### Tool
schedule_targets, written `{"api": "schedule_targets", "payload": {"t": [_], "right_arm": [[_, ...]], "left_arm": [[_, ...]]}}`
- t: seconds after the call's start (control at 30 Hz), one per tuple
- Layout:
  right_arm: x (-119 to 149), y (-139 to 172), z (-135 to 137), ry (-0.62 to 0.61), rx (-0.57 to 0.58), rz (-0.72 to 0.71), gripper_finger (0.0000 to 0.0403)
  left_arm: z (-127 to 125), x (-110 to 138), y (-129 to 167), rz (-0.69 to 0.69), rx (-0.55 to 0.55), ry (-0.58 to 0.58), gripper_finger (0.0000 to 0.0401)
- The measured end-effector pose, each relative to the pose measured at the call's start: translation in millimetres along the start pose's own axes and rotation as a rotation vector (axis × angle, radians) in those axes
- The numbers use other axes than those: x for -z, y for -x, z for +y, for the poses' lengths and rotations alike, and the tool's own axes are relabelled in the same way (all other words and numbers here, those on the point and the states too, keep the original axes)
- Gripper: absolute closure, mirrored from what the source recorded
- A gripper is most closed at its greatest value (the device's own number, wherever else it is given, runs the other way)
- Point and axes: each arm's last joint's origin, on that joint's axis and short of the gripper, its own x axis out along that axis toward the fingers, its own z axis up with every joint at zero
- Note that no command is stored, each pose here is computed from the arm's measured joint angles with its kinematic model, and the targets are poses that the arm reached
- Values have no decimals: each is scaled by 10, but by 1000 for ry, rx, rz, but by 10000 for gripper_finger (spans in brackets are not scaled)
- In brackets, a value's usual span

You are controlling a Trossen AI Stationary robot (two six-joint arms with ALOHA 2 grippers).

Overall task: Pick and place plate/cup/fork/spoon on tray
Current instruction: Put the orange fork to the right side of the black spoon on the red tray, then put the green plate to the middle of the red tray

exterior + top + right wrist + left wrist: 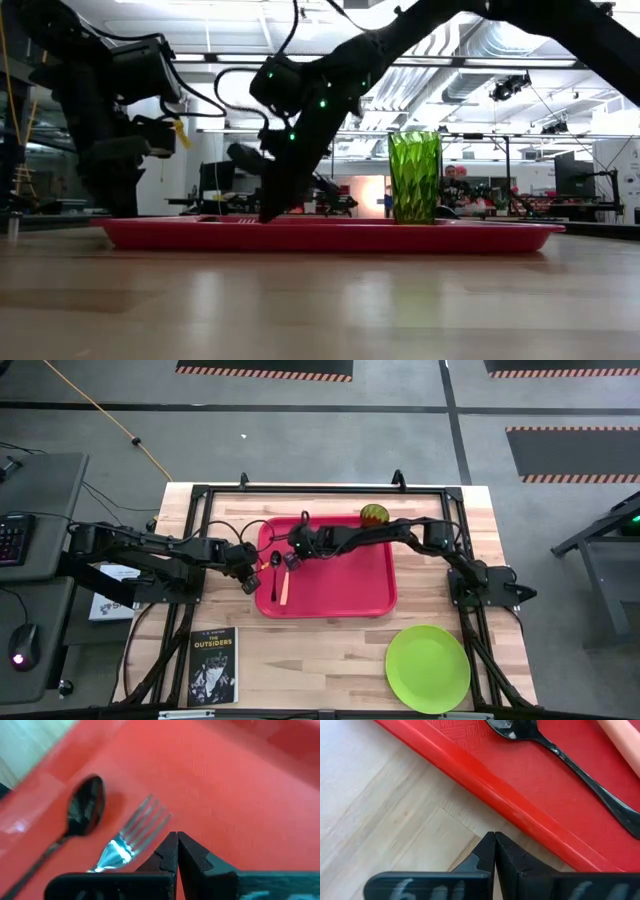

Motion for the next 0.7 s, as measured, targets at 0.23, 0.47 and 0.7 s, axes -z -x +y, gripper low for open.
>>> {"api": "schedule_targets", "payload": {"t": [0.23,0.47,0.7], "right_arm": [[44,-156,7,-51,-26,-24,403],[28,-155,21,-54,-36,-30,403],[-84,17,-78,70,38,56,403]], "left_arm": [[-5,-7,1,-8,4,2,401],[-8,-12,1,-13,8,3,401],[-5,-7,1,-7,5,2,401]]}}
